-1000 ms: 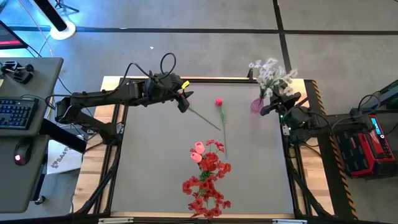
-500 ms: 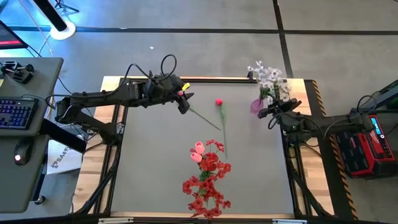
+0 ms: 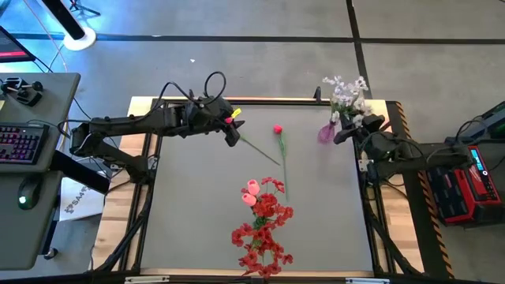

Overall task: Sort flowers into vase by color
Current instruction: Put the white flowers into the purple vase

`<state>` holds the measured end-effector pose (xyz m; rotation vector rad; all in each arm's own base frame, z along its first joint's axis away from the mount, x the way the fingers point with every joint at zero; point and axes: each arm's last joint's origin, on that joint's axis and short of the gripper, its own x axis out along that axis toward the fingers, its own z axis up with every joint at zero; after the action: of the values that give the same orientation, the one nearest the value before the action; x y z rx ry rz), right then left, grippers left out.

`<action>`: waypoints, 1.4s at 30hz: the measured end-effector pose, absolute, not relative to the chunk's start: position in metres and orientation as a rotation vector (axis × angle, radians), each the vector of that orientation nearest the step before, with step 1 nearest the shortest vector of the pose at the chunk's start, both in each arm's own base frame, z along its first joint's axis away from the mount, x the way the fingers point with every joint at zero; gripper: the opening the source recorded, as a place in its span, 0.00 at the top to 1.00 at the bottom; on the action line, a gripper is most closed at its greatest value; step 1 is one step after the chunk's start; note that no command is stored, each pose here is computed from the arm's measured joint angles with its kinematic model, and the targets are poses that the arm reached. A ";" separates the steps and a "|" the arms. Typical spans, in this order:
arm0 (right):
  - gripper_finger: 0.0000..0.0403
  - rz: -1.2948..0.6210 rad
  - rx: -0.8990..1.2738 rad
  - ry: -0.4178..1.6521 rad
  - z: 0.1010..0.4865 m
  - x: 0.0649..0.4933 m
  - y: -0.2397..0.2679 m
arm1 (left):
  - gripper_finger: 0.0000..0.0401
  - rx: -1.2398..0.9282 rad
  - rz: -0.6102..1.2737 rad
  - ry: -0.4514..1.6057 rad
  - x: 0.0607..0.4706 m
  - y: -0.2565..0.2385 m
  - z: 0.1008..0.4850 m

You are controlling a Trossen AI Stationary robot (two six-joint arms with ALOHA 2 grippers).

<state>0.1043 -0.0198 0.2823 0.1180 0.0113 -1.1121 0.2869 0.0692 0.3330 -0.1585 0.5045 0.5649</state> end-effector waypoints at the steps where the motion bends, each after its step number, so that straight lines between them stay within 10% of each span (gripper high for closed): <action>1: 0.57 -1.117 0.128 0.014 0.283 0.103 -0.020 | 0.56 -0.156 0.561 0.504 0.287 0.068 0.333; 8: 0.58 -1.183 0.142 0.023 0.279 0.100 -0.021 | 0.56 -0.139 0.564 0.504 0.289 0.060 0.333; 16: 0.97 -1.212 0.107 0.074 0.272 0.100 -0.021 | 0.56 -0.154 0.567 0.499 0.289 0.059 0.333; 36: 0.96 -1.085 0.197 0.150 0.280 0.097 -0.025 | 0.56 -0.215 0.717 0.501 0.284 0.061 0.330; 42: 0.78 -1.002 0.231 0.094 0.310 0.092 -0.022 | 0.56 -0.402 0.910 0.527 0.274 0.062 0.307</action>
<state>0.0919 -0.0220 0.3101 0.2310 0.0940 -1.0019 0.2738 0.0624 0.3069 -0.4022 0.5271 0.9104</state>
